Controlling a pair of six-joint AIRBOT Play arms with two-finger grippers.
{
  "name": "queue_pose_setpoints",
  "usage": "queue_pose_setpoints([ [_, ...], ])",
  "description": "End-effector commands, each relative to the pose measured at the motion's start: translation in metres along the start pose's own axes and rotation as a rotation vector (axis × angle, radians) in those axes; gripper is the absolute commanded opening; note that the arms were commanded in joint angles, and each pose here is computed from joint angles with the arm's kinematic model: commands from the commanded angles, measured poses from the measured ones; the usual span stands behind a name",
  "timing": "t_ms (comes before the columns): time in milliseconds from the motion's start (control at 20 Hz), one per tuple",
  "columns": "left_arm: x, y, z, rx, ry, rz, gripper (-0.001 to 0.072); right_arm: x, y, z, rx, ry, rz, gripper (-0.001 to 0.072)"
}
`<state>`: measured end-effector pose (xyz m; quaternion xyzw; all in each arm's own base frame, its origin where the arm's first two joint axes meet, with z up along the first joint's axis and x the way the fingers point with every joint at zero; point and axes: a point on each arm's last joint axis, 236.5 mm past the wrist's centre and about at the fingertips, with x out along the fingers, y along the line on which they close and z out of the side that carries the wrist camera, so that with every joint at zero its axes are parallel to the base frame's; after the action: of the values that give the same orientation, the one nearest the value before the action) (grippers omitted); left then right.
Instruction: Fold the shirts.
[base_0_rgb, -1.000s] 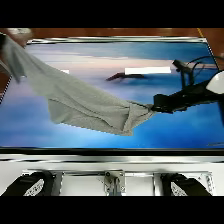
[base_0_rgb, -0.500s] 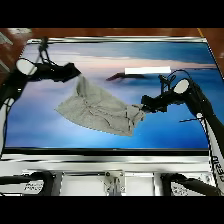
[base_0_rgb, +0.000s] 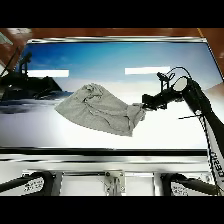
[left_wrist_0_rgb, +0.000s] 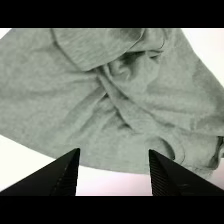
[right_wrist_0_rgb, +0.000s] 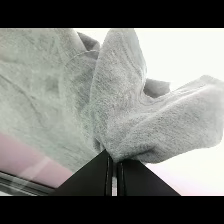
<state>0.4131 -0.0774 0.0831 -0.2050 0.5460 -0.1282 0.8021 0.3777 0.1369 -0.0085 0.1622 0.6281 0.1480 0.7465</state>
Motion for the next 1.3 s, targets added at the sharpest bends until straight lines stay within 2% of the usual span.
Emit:
queue_pose_setpoints([
  [0, -0.003, 0.025, -0.071, -0.151, 0.040, 0.035, 0.0567, -0.001, -0.003, 0.000, -0.011, 0.004, -0.012, 0.0064],
  [50, 0.015, 0.020, -0.102, -0.222, 0.084, -0.016, 0.0678, 0.000, -0.002, 0.000, -0.012, 0.002, -0.011, 0.0064],
  [150, 0.055, 0.010, -0.154, -0.354, 0.151, -0.110, 0.0716, -0.001, -0.002, 0.001, -0.012, -0.003, -0.011, 0.0064],
  [300, 0.099, 0.000, -0.178, -0.484, 0.106, -0.164, 0.0716, 0.000, -0.002, 0.001, -0.012, -0.003, -0.011, 0.0064],
  [600, 0.146, -0.024, -0.177, -0.535, 0.067, -0.167, 0.0715, -0.001, -0.002, 0.005, -0.013, -0.021, -0.012, 0.0064],
  [900, 0.153, -0.038, -0.167, -0.392, 0.101, -0.192, 0.0715, -0.001, -0.002, 0.013, -0.013, -0.052, -0.012, 0.0064],
  [1100, 0.166, -0.028, -0.179, -0.422, 0.164, -0.170, 0.0715, -0.001, -0.003, 0.018, -0.014, -0.075, -0.016, 0.0064],
  [1250, 0.164, -0.040, -0.196, -0.347, 0.261, -0.206, 0.0715, -0.001, -0.003, 0.019, -0.014, -0.080, -0.016, 0.0064],
])
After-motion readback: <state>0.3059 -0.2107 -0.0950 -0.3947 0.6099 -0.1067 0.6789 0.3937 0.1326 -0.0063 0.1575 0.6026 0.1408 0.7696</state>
